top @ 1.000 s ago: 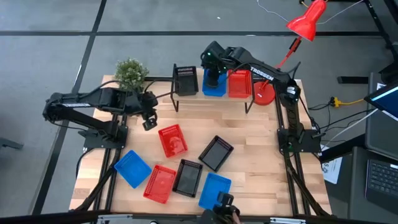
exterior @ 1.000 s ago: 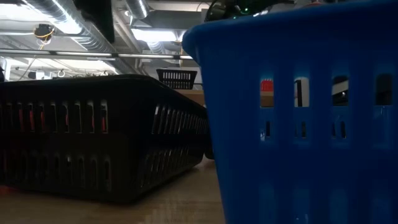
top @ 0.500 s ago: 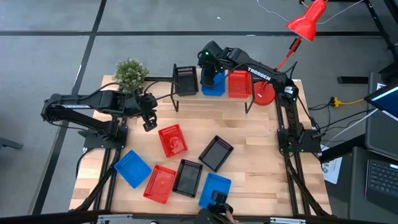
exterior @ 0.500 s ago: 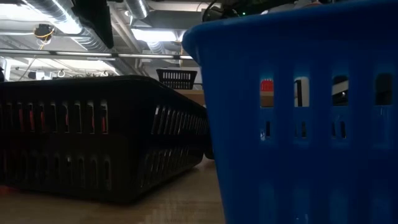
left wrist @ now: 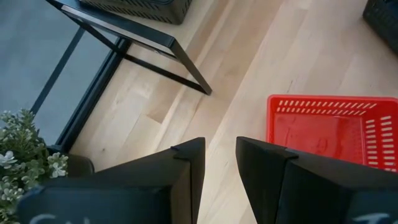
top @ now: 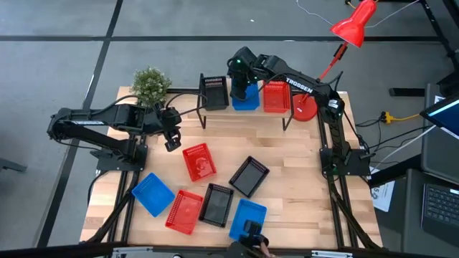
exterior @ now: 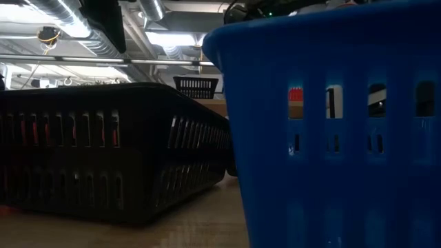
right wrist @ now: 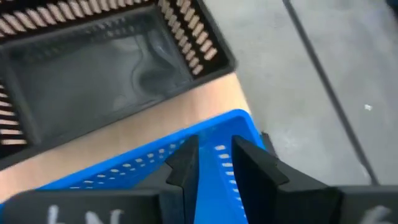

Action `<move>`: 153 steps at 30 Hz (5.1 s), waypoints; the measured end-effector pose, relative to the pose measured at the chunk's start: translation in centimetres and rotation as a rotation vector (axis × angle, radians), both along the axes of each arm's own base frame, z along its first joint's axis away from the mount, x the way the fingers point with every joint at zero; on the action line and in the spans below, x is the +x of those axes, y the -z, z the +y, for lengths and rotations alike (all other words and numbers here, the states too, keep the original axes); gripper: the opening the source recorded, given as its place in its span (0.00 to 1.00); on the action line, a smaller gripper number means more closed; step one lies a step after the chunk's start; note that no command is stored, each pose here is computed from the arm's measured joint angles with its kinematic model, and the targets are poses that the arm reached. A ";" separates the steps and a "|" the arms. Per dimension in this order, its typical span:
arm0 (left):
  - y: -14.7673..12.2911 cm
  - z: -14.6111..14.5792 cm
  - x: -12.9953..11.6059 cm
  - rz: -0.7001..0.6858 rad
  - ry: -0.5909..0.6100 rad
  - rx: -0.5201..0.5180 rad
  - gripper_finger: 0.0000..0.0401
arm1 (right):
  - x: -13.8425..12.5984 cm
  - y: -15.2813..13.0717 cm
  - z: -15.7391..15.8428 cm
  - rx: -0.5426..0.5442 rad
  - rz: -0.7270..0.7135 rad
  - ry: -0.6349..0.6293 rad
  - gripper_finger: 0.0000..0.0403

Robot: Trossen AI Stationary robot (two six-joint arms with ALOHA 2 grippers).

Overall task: Stack baskets on shelf by color
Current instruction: Adjust the baskets on the shelf, then stack the top red basket on top of the red basket on the shelf

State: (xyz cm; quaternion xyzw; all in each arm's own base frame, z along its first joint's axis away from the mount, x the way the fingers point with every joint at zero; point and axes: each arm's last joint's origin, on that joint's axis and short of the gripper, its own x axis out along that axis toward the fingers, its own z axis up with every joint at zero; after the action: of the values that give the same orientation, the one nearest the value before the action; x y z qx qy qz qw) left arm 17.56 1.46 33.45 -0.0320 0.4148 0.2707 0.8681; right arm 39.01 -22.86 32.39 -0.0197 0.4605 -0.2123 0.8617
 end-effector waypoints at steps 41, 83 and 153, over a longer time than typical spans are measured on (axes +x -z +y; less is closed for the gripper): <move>-0.1 0.1 0.1 -0.016 -0.026 0.038 0.21 | 2.7 0.7 -0.6 -0.006 -0.109 -0.211 0.24; -0.1 0.1 0.1 -0.019 -0.031 0.035 0.21 | 3.1 -1.4 2.0 -0.078 -0.051 -0.128 0.24; -0.2 0.1 0.2 -0.036 -0.044 0.023 0.21 | -3.9 -7.4 13.1 0.277 0.201 -0.075 0.24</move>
State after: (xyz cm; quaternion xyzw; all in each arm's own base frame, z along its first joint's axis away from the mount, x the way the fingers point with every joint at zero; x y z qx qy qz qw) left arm 17.74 1.59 33.63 -0.0361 0.3951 0.2937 0.8697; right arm 35.14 -9.76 39.76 0.0609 0.5680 -0.1113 0.8132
